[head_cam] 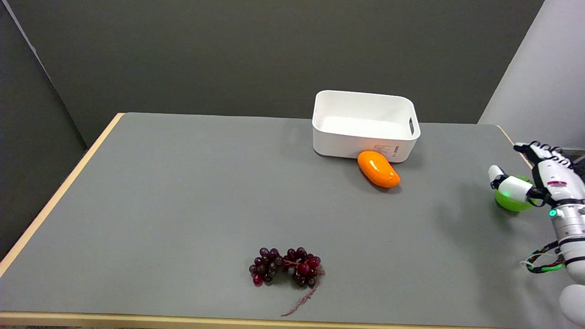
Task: Pick up the green apple.
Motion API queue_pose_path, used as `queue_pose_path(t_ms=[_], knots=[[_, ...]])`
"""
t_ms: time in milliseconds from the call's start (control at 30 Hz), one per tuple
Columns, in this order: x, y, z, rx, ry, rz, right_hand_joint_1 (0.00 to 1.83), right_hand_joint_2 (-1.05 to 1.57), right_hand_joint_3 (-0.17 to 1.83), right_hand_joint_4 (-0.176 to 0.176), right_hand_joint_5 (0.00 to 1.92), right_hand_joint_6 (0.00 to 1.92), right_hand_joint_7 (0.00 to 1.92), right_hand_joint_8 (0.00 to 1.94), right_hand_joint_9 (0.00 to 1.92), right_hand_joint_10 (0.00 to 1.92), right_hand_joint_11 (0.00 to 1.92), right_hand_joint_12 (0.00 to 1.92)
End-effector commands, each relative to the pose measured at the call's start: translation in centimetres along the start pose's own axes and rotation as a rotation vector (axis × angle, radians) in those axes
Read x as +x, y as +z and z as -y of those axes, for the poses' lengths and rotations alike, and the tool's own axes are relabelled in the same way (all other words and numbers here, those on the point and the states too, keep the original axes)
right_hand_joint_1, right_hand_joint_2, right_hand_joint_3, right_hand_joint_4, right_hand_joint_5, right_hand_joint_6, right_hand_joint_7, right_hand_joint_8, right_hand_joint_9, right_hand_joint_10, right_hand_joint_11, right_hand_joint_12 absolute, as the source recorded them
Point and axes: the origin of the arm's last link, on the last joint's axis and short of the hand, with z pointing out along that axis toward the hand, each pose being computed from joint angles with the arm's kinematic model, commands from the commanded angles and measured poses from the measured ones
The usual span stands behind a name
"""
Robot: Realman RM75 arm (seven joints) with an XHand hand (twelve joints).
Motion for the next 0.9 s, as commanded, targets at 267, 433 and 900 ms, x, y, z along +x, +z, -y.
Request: queue_pose_path(t_ms=[267, 433, 900], knots=[[-4.5, 0.5, -1.3, -0.078, 0.024, 0.123, 0.36, 0.69, 0.8, -0.001, 0.25, 0.43, 0.2, 0.29, 0.01, 0.58, 0.0, 0.88], [-4.7, 0.4, -1.2, -0.08, 0.021, 0.108, 0.45, 0.66, 0.97, -0.02, 0.26, 0.56, 0.24, 0.4, 0.06, 0.64, 0.0, 1.02], [-4.2, 0.9, 1.3, 0.068, -0.067, 0.033, 0.95, 0.99, 0.75, -0.095, 0.64, 1.74, 0.19, 1.94, 0.4, 1.92, 0.0, 1.92]])
